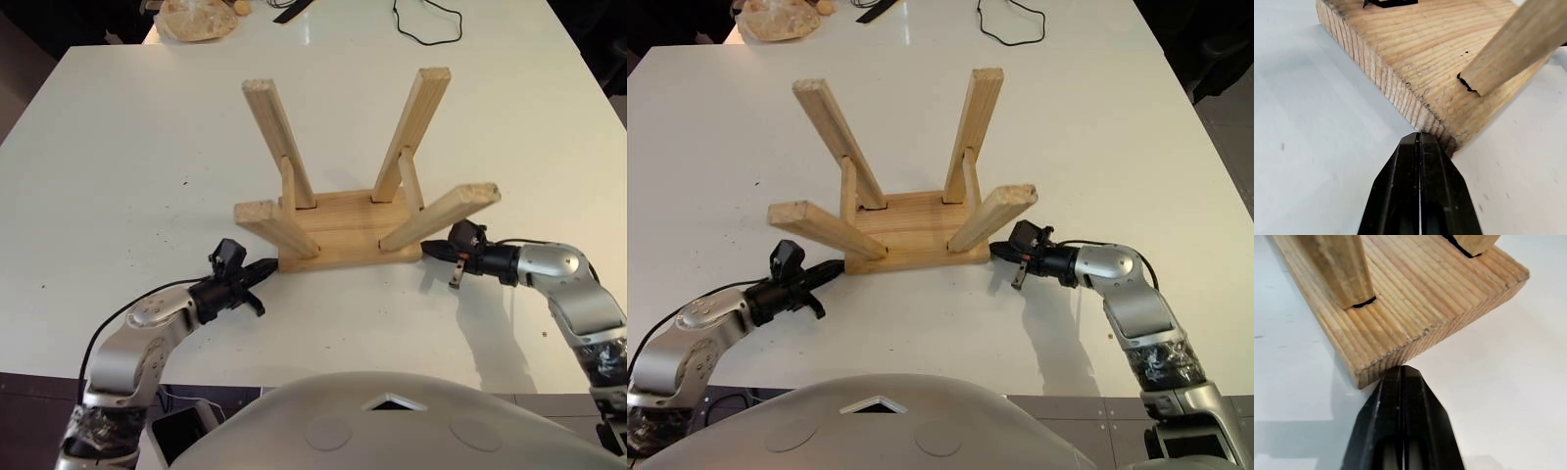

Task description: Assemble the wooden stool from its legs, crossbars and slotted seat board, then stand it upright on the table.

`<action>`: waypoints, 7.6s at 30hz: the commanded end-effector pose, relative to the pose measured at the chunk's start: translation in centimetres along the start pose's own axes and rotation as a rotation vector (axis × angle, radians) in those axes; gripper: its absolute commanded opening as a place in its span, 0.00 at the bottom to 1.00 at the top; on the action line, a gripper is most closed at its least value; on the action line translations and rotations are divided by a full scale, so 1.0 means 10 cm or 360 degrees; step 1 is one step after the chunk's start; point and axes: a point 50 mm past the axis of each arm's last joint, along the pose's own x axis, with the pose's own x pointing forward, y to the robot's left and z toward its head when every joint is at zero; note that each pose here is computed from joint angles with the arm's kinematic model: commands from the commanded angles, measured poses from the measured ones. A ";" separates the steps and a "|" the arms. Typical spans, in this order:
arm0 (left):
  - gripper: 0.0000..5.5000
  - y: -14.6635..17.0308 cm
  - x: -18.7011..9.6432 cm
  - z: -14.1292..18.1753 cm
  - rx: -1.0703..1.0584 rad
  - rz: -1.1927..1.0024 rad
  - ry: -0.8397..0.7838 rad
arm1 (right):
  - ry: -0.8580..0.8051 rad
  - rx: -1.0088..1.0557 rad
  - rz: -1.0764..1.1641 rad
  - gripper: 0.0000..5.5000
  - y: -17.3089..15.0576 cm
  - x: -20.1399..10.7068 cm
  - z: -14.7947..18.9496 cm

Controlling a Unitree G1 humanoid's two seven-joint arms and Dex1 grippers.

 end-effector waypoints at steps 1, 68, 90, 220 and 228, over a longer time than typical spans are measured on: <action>0.01 -0.23 -0.13 0.05 -0.0038 -0.0155 -0.0034 | -0.0173 -0.0016 0.0224 0.00 0.22 -0.11 0.21; 0.37 0.64 0.21 0.41 0.0988 -0.0396 0.0138 | -0.0025 -0.0248 0.0388 0.50 -0.44 0.01 0.31; 0.18 0.66 0.41 0.61 0.1188 -0.0582 0.0048 | -0.0054 -0.0281 0.0472 0.25 -0.57 0.27 0.33; 0.50 0.54 0.38 1.03 0.0147 0.1780 -0.1013 | -0.0793 0.0617 -0.2098 0.65 -0.71 0.60 0.77; 0.56 0.59 0.74 0.82 0.0173 0.1692 -0.0998 | -0.0818 0.0499 -0.1988 0.65 -0.60 0.88 0.73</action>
